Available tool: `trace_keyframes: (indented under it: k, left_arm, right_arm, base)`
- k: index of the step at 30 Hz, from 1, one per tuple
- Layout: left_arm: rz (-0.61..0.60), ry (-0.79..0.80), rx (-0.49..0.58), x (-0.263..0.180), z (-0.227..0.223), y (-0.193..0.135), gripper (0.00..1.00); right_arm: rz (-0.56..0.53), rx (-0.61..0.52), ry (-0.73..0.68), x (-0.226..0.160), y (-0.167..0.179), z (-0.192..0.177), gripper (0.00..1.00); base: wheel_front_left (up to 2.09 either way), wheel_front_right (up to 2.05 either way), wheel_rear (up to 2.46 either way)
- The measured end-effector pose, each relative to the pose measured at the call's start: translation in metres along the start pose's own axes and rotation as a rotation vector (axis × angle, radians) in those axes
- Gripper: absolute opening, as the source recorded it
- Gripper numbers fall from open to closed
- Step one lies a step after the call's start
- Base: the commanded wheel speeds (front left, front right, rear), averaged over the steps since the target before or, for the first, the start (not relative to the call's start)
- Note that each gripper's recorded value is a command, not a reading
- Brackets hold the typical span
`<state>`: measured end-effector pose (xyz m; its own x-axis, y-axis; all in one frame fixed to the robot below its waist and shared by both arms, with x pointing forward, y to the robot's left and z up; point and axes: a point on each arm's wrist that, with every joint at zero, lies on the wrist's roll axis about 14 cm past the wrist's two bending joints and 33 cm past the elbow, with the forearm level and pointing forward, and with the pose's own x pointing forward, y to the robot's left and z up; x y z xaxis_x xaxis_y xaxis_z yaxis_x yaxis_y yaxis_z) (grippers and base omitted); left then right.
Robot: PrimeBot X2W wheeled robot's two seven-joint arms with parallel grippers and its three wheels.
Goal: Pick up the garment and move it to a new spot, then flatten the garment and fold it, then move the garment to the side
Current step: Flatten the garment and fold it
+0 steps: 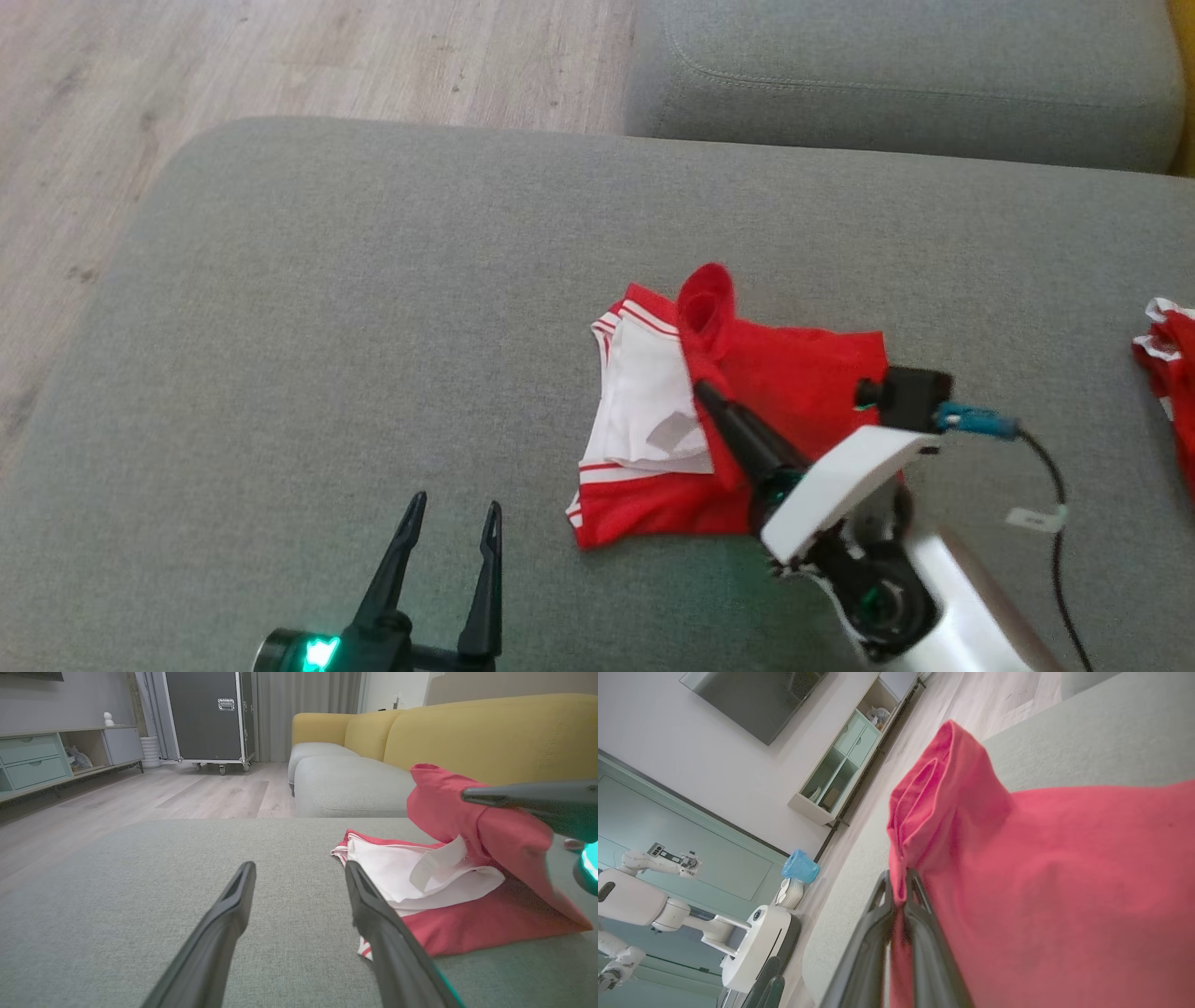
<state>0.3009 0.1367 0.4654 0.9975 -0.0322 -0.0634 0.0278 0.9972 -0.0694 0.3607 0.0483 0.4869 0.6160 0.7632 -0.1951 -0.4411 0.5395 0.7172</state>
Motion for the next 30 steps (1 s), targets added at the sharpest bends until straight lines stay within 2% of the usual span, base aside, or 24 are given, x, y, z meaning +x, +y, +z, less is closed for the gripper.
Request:
trace_keyframes:
  k: [4,8,9,10,12,13,17,21,22,25,30]
  left_arm:
    - [0.001,0.004,-0.003,-0.002,-0.001,0.0,1.0]
    - [0.003,0.005,-0.005,-0.004,-0.002,0.0,1.0]
    - [0.003,0.006,-0.005,-0.004,-0.002,0.0,1.0]
    - [0.002,0.006,-0.006,-0.005,-0.002,-0.001,1.0]
    - [0.004,0.007,-0.007,-0.006,-0.003,-0.001,1.0]
    - [0.006,0.007,-0.007,-0.006,-0.003,0.0,1.0]
    - [0.01,0.006,-0.007,-0.006,-0.002,0.001,1.0]
    - [0.01,-0.006,-0.004,-0.005,0.001,0.0,1.0]
    - [0.014,-0.02,-0.001,-0.003,0.005,0.001,1.0]
    - [0.007,-0.048,0.009,-0.001,0.013,0.0,1.0]
    - [0.011,-0.068,0.013,-0.003,0.019,0.0,1.0]
  right_arm:
    - [0.029,0.012,0.034,0.012,0.008,-0.016,0.0]
    - [0.052,0.021,0.022,0.024,0.014,-0.017,0.03]
    - [0.052,0.026,0.019,0.027,0.014,-0.018,0.13]
    - [0.052,0.032,0.023,0.029,0.014,-0.02,0.13]
    - [0.052,0.036,0.045,0.032,0.015,-0.028,0.5]
    - [0.053,0.036,0.057,0.034,0.015,-0.032,1.0]
    - [0.057,0.046,0.041,0.036,0.017,-0.031,1.0]
    - [0.059,0.06,-0.087,0.036,0.019,-0.003,1.0]
    - [0.039,0.036,-0.17,0.031,0.013,0.015,1.0]
    - [-0.021,-0.039,-0.306,0.017,-0.005,0.045,1.0]
    - [-0.164,-0.249,-0.46,-0.032,-0.046,0.09,1.0]
  base:
    - [0.0,0.0,0.0]
    - [0.0,0.0,0.0]
    - [0.0,0.0,0.0]
    - [0.0,0.0,0.0]
    - [0.0,0.0,0.0]
    - [0.0,0.0,0.0]
    - [0.0,0.0,0.0]
    - [0.0,0.0,0.0]
    - [0.0,0.0,0.0]
    - [0.0,0.0,0.0]
    - [0.0,0.0,0.0]
